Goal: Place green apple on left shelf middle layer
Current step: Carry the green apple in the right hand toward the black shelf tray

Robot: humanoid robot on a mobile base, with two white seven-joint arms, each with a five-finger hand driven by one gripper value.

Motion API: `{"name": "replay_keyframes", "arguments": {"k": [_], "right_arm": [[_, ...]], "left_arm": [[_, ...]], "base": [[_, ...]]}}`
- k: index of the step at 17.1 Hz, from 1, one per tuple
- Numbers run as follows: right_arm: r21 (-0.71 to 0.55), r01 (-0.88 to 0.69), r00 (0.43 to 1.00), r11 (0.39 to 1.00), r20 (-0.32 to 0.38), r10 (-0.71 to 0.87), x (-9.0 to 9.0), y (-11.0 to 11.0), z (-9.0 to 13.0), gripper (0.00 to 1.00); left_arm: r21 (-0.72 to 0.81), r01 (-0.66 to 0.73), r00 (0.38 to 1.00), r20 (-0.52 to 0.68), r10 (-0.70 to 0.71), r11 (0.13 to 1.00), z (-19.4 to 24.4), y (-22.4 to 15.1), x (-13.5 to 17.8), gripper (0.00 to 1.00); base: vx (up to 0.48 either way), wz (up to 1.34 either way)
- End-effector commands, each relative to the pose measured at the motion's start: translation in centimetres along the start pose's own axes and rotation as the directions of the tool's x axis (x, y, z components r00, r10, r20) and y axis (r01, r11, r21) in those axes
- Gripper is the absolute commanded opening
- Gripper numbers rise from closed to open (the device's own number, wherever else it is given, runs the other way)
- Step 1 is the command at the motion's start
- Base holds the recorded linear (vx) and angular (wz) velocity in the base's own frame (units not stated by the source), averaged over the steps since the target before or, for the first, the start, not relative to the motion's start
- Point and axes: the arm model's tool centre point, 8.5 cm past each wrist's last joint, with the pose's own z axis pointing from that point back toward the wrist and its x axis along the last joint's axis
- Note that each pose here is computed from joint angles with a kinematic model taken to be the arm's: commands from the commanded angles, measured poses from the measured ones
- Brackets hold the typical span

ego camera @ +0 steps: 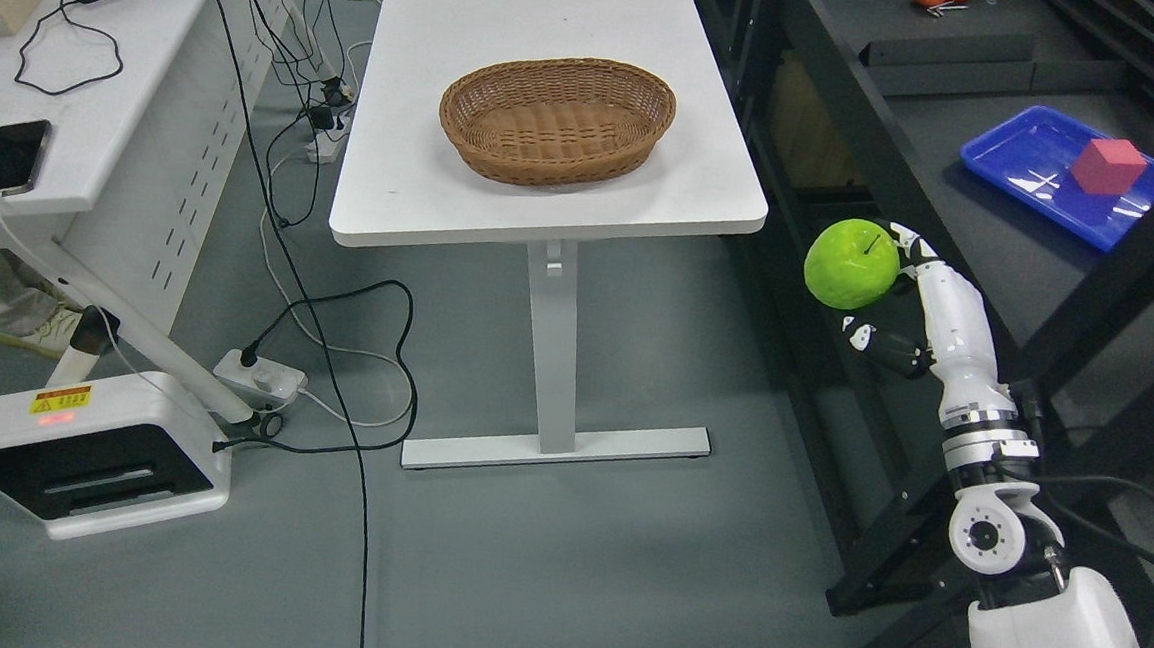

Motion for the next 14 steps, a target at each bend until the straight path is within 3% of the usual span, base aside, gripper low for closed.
{"name": "replay_keyframes", "arguments": {"k": [1,8,14], "right_arm": [[0.022,0.019,1.000,1.000,0.010,-0.019,0.52,1.02,0.46,0.01],[0.027,0.019,1.000,0.999,0.007,-0.019,0.43,1.14,0.62,0.01],[0.034,0.017,1.000,0.999,0.001,-0.017,0.21,1.30,0.94,0.01]], "left_arm": [[0.018,0.001,1.000,-0.001,-0.001,1.000,0.15,1.12,0.00,1.00],[0.018,0.001,1.000,-0.001,-0.001,1.000,0.15,1.12,0.00,1.00],[0.018,0.001,1.000,-0.001,-0.001,1.000,0.15,1.12,0.00,1.00]], "base": [[-0.407,-0.05],[-0.353,-0.01],[-0.206,-0.29]]}}
